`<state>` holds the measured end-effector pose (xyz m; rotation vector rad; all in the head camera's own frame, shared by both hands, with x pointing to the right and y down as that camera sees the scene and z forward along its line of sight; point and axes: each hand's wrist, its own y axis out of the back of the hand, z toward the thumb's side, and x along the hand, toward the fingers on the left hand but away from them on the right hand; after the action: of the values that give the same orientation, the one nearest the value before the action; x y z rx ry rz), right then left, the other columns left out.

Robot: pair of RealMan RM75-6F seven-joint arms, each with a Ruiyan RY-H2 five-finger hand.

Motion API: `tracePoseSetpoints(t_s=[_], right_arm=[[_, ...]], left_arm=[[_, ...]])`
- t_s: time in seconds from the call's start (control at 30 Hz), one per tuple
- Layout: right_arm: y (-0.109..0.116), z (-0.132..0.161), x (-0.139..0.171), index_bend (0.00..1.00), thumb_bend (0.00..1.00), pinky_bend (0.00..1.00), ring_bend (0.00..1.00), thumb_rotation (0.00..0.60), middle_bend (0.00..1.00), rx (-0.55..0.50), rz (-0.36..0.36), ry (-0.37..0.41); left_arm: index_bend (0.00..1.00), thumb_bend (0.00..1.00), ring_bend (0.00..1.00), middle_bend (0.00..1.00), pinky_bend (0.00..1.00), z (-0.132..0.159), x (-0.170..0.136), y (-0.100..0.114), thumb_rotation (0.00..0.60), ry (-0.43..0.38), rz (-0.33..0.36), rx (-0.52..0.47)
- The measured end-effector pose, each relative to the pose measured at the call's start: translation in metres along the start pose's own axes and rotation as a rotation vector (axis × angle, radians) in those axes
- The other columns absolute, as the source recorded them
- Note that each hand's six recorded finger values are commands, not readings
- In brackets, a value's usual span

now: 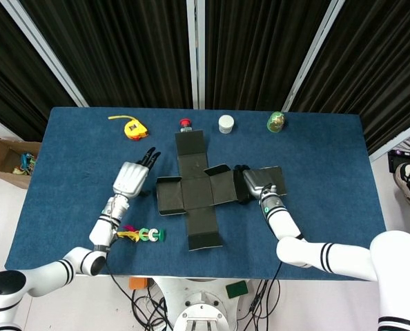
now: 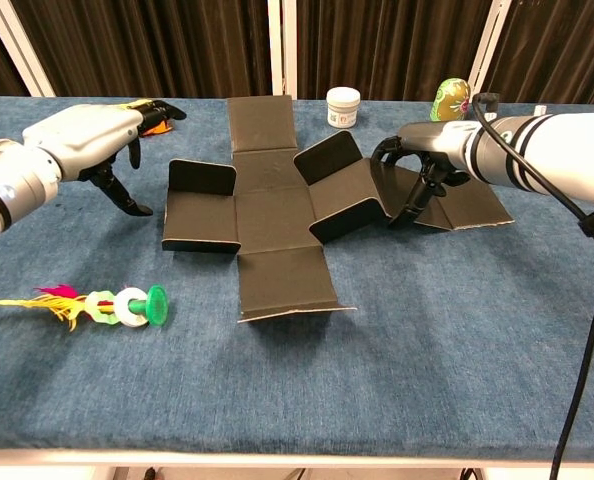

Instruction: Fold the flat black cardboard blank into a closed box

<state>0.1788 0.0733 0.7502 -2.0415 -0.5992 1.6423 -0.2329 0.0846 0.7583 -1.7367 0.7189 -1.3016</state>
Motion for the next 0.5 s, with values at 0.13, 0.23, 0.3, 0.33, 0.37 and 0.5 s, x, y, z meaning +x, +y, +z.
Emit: tracePoseSetpoints(t_s=[0.13,0.23,0.3,0.33,0.37,0.5], right_arm=[[-0.001,-0.002,0.0,0.41,0.45,1.0,0.77,0.6,0.32,0.0,0.002,-0.006],[-0.001,-0.003,-0.001,0.41,0.45,1.0,0.77,0.6,0.32,-0.003,0.0,-0.009],[-0.001,-0.003,-0.001,0.41,0.45,1.0,0.77,0.6,0.33,-0.003,-0.002,-0.009],[-0.001,-0.002,-0.001,0.41,0.45,1.0,0.77,0.6,0.33,-0.001,-0.004,-0.008],[0.0,-0.002,-0.002,0.41,0.45,1.0,0.77,0.6,0.33,0.002,-0.007,-0.008],[0.003,-0.001,-0.003,0.41,0.45,1.0,0.77,0.6,0.33,0.018,-0.025,-0.006]], left_arm=[[0.0,0.06,0.43,0.0,0.86,0.003,0.001,-0.006,0.6,-0.003,-0.013,0.004],[0.0,0.06,0.43,0.0,0.86,0.007,0.001,-0.007,0.6,-0.013,-0.018,-0.039],[0.0,0.06,0.43,0.0,0.86,0.011,0.001,-0.007,0.6,-0.023,-0.019,-0.087],[0.0,0.06,0.43,0.0,0.86,0.014,0.001,-0.006,0.6,-0.029,-0.018,-0.11],[0.0,0.06,0.43,0.0,0.86,0.016,0.001,-0.006,0.6,-0.036,-0.017,-0.134],[0.0,0.06,0.43,0.0,0.86,0.028,0.0,0.001,0.6,-0.083,0.009,-0.227]])
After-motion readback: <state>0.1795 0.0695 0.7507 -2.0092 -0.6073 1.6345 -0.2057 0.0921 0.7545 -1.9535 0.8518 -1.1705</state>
